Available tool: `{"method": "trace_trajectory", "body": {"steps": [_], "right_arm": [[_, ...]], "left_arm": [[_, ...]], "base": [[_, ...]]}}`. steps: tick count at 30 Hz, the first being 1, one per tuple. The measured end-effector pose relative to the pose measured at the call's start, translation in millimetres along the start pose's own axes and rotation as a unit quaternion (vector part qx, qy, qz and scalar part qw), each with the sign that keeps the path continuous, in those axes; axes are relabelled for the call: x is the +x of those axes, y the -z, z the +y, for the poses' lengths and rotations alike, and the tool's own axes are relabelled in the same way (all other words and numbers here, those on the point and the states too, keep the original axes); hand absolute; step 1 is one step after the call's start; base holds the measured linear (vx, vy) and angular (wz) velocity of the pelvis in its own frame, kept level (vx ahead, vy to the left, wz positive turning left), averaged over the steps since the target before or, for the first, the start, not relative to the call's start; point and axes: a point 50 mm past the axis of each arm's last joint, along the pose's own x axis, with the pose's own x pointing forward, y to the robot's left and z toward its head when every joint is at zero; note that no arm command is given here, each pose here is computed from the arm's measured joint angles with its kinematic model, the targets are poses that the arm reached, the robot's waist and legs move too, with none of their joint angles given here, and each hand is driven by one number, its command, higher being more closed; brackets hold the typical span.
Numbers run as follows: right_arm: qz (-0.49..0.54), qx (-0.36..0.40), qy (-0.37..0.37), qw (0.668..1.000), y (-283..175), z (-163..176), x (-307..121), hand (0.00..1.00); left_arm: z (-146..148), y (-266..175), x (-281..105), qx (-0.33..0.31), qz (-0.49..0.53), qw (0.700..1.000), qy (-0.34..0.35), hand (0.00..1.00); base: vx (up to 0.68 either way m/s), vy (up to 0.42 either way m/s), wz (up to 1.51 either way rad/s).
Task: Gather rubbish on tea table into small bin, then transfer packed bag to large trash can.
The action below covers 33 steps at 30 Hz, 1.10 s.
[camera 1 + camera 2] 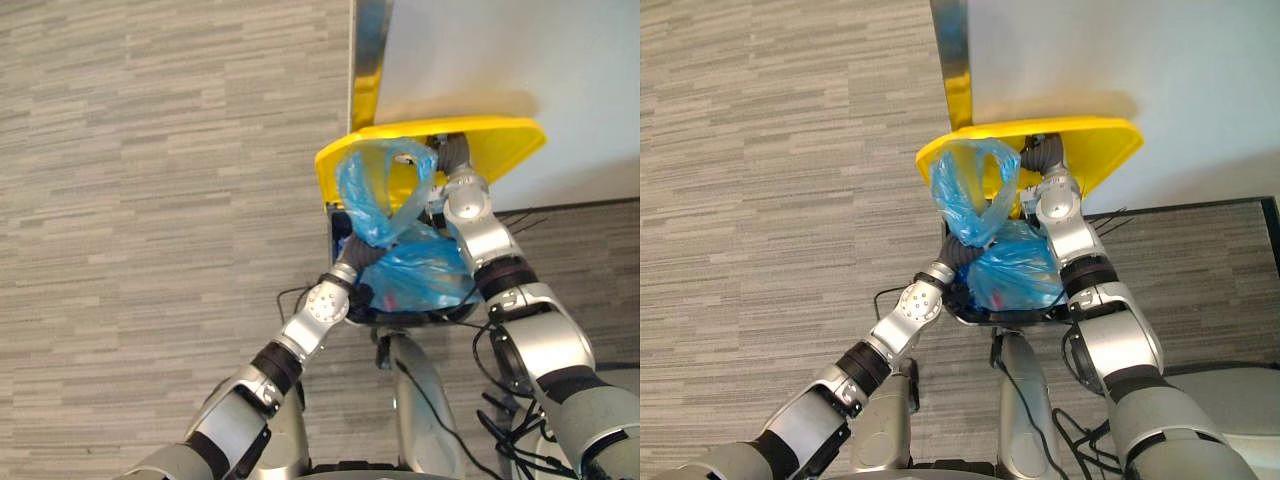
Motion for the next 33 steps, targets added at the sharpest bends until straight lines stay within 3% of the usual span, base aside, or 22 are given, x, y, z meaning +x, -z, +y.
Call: {"method": "trace_trajectory", "body": {"steps": [3,10,11,20,29,33], "right_arm": [[-0.047,0.011,0.008,0.999,-25,-5,5,0.0],[-0.098,0.045,0.013,0.994,-53,-3,7,0.0],[-0.111,0.053,0.009,0.992,-60,1,5,0.0],[-0.178,0.125,-0.031,0.976,-93,36,-18,0.0],[-0.14,0.112,-0.045,0.983,-65,46,-26,0.0],[-0.108,0.073,-0.044,0.99,-40,41,-26,0.0]], "left_arm": [[26,13,11,0.037,0.052,0.997,-0.045,1.0],[39,1,27,0.047,0.062,0.994,-0.08,1.0],[40,0,28,0.039,0.061,0.994,-0.085,0.0],[12,-10,26,0.0,0.042,0.997,-0.066,0.0],[0,2,17,0.025,0.053,0.998,-0.024,0.0],[8,7,15,0.04,0.057,0.997,-0.023,0.0]], "base": [[-0.02,-0.043,-0.07],[-0.01,-0.001,-0.15],[0.03,-0.017,-0.15],[0.03,-0.016,-0.08],[0.02,0.013,0.11],[0.04,0.029,0.19]]}}
